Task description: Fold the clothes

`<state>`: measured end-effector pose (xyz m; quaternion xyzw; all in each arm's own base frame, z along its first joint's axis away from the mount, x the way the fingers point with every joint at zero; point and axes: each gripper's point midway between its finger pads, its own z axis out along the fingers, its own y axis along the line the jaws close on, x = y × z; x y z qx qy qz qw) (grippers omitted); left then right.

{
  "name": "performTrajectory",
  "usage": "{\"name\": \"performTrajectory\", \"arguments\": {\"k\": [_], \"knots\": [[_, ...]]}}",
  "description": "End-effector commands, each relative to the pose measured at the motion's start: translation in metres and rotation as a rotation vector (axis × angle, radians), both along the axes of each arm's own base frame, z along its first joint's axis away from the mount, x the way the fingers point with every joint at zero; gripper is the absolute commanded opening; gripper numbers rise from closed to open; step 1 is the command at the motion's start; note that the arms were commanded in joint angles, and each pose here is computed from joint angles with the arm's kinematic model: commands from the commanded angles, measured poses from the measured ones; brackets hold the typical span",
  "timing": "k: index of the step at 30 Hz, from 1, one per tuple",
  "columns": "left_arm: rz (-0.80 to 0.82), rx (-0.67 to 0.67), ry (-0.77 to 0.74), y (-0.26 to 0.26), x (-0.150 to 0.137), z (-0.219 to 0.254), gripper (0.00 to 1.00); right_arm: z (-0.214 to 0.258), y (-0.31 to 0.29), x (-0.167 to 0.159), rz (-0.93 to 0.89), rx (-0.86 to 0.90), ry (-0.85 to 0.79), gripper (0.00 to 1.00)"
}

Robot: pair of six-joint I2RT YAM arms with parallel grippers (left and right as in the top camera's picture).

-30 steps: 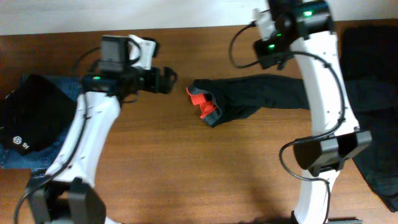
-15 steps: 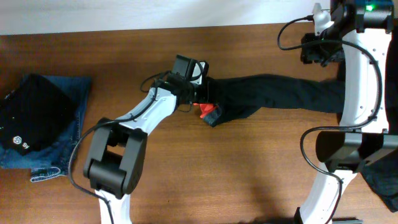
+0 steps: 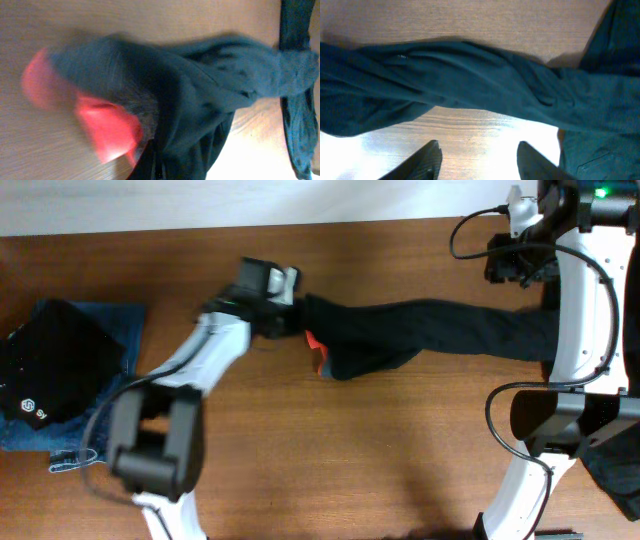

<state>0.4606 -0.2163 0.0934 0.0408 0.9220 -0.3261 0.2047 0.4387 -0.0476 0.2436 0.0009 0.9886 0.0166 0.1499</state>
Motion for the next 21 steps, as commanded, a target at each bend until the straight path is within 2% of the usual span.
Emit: {"name": "performTrajectory", "arguments": {"k": [1, 5, 7, 11, 17, 21], "knots": [[0.022, 0.065, -0.326, 0.065, 0.011, 0.115, 0.01, 0.011, -0.002, -0.005, -0.018, 0.05, -0.023, 0.59], [0.032, 0.118, -0.443, 0.1, 0.0, 0.159, 0.01, 0.0, -0.001, -0.009, -0.018, 0.059, 0.018, 0.64], [0.004, 0.146, -0.463, 0.103, -0.007, 0.163, 0.01, -0.008, 0.001, -0.013, -0.016, 0.068, 0.052, 0.64], [-0.056, 0.219, -0.437, 0.107, -0.018, 0.149, 0.01, -0.038, 0.003, -0.026, -0.02, 0.085, 0.163, 0.68], [0.0, 0.362, -0.399, 0.131, -0.017, 0.135, 0.01, -0.086, 0.005, -0.041, -0.019, 0.105, 0.296, 0.69], [0.014, 0.394, -0.389, 0.137, -0.017, 0.132, 0.02, -0.12, 0.008, -0.054, -0.017, 0.117, 0.372, 0.69]]}}
